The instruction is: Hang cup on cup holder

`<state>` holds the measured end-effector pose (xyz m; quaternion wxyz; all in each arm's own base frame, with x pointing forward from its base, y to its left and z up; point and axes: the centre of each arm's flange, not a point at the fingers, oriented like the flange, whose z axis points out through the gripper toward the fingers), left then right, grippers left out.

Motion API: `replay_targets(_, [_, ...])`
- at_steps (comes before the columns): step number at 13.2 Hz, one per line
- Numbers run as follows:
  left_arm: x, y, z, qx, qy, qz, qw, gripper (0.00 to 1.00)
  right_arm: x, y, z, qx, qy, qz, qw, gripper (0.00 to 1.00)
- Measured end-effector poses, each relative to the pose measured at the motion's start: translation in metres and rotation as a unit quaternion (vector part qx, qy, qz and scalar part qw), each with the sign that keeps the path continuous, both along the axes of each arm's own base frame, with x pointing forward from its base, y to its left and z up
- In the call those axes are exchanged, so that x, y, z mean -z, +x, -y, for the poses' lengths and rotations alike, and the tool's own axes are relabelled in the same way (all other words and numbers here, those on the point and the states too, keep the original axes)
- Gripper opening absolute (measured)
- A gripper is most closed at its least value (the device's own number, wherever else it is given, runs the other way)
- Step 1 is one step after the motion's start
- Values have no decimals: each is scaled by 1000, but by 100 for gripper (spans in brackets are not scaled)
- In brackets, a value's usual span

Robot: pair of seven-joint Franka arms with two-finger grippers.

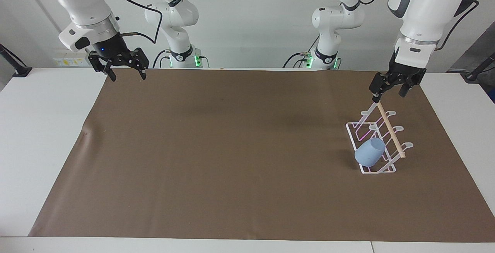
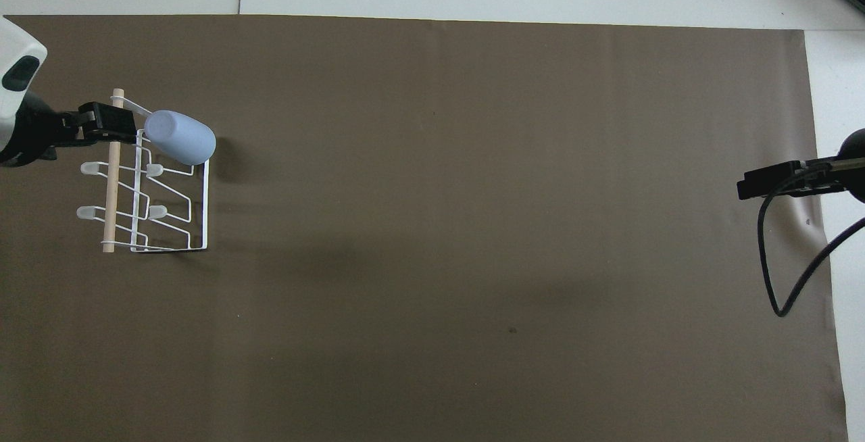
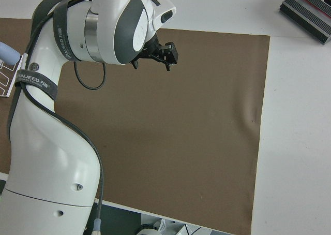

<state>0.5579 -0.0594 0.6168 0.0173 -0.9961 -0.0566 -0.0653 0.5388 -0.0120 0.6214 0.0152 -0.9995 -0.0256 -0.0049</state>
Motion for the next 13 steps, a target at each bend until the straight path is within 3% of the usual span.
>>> replay_targets(3, [-11,-7,-19,46,9,-30,998,100,0,0,0,0,0,-1,1000,100])
replay_targets(13, [-14,-16,-12,94,12,-57,994,100,0,0,1,1,0,-2,1000,100])
